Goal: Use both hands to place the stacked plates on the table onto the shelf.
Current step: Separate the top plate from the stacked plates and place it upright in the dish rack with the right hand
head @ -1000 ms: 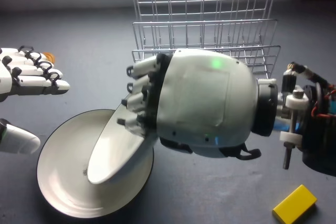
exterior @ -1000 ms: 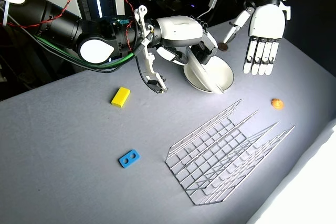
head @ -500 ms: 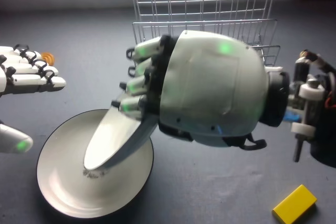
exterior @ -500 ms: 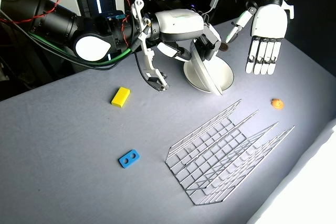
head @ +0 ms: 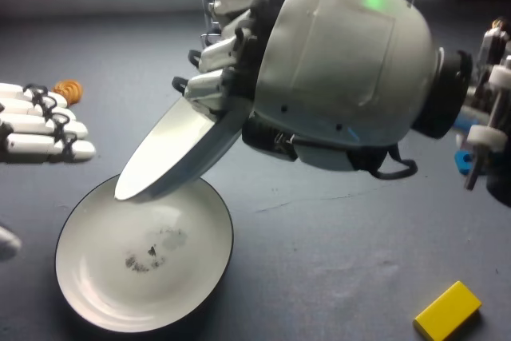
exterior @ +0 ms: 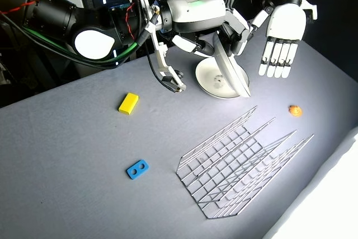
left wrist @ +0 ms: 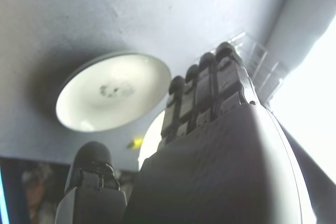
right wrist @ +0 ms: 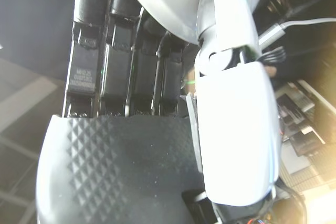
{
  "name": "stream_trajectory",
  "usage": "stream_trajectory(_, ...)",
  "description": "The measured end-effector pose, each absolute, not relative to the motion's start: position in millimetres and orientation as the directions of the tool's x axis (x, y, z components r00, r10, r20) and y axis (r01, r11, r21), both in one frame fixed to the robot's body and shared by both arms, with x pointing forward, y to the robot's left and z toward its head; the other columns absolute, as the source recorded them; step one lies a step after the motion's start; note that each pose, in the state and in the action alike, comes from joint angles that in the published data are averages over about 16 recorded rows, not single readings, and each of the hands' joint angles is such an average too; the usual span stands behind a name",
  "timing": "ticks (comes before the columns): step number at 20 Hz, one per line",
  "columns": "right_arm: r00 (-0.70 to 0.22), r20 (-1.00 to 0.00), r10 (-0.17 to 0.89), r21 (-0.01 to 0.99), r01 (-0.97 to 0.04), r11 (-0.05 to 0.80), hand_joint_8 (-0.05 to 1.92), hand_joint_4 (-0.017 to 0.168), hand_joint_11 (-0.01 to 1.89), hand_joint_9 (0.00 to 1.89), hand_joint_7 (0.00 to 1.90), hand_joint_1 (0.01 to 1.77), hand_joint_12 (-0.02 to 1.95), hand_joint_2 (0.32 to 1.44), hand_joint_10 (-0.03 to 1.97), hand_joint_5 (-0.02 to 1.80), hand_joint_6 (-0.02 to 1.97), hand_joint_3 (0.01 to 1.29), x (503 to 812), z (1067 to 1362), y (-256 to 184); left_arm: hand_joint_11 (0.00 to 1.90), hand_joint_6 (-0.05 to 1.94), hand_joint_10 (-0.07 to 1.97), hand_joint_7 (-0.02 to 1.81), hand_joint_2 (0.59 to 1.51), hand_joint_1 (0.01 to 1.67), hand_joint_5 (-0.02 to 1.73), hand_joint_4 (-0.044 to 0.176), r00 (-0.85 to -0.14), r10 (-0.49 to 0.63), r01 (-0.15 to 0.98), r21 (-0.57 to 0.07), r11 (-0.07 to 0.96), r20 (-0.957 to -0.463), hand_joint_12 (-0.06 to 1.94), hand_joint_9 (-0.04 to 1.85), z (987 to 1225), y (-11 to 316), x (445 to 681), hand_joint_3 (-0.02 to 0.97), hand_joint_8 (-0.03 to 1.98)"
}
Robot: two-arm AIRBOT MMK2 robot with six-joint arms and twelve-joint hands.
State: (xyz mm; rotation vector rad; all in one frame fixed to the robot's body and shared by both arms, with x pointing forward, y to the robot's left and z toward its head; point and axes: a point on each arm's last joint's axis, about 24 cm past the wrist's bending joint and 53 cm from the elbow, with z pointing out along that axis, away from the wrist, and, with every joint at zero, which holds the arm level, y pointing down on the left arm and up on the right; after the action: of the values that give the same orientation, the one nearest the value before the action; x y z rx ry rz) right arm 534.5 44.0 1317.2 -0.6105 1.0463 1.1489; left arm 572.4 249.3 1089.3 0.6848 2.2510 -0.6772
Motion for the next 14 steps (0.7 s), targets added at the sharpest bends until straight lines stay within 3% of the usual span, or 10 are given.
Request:
stream_trajectory(9,0.053,-0.871,0.488,0.171,-0.900,0.402,1.03,-0.003,0.73,1.01,0.96,1.20,1.20,1.02,0.78,0.90,0.90,0.01,565.6,1338.9,19.5,0.02,0.01,0.01,0.02,1.163,0.02,0.02,0.005,-0.620,0.406,0.737,-0.321,0.595,-0.671,-0.01,0.02,1081.0,236.0,529.7,0.022,0.00)
stream_trajectory(14,0.028,-0.850,0.527,0.247,-0.861,0.445,1.04,-0.004,0.74,1.00,0.95,1.20,1.18,1.02,0.79,0.88,0.93,0.01,591.8,1346.3,1.8,0.02,0.01,0.01,0.02,1.166,0.02,0.02,0.005,-0.620,0.432,0.748,-0.328,0.577,-0.655,-0.01,0.02,1074.0,230.0,520.1,0.022,0.00)
